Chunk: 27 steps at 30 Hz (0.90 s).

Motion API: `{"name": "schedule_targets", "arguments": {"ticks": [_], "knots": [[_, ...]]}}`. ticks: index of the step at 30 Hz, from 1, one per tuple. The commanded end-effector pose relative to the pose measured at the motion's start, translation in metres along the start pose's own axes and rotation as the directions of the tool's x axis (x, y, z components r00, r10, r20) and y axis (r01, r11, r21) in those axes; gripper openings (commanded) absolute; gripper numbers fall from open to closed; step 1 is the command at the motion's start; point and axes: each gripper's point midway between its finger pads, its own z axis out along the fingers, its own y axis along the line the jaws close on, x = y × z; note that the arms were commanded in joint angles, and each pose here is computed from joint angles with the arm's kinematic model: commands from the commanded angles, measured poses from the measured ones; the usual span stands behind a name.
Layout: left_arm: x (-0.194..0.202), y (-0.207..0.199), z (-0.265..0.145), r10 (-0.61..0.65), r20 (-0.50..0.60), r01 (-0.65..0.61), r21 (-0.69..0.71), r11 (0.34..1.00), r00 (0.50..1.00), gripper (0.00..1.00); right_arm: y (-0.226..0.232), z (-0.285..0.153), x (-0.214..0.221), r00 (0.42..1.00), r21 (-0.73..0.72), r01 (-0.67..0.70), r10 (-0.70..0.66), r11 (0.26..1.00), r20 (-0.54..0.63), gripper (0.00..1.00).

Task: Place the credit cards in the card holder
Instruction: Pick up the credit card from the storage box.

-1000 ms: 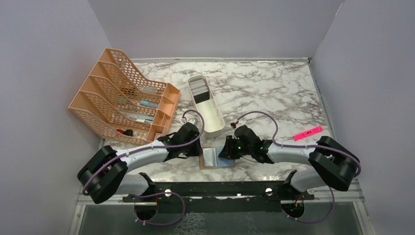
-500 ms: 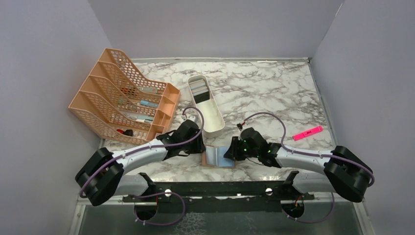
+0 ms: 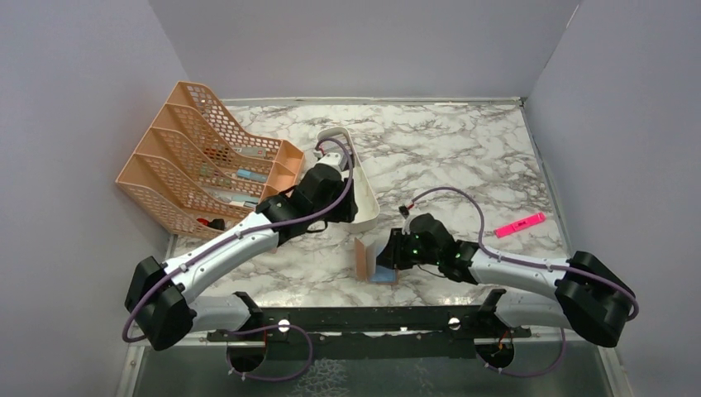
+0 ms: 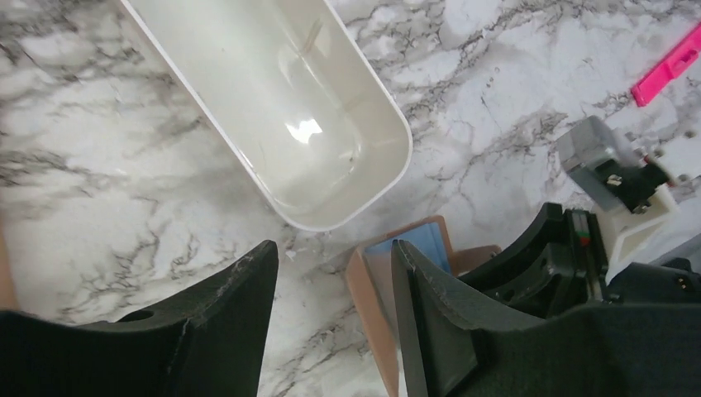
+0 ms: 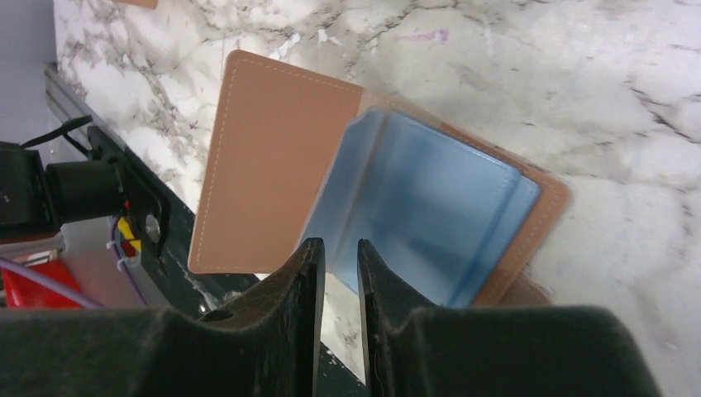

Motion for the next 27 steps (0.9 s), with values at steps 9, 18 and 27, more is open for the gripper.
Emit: {"name": "schedule_targets", "arguments": {"ticks": [9, 18, 27], "knots": [[-0.099, 0.034, 0.012, 0.445, 0.083, -0.431, -0.142, 0.891, 0.892, 0.57, 0.049, 0.026, -0.003, 0.998, -0.228, 0.013, -0.025, 0.974, -0.05, 0.28], [-0.145, 0.068, 0.077, 0.503, 0.042, -0.497, -0.104, 0.862, 0.863, 0.58, 0.041, 0.032, 0.007, 0.996, -0.21, 0.015, -0.032, 0.978, -0.08, 0.31], [-0.156, 0.078, 0.131, 0.67, 0.006, -0.667, -0.09, 0.74, 0.743, 0.61, 0.035, 0.033, 0.006, 0.996, -0.175, 0.034, -0.048, 0.984, -0.077, 0.31]]}}
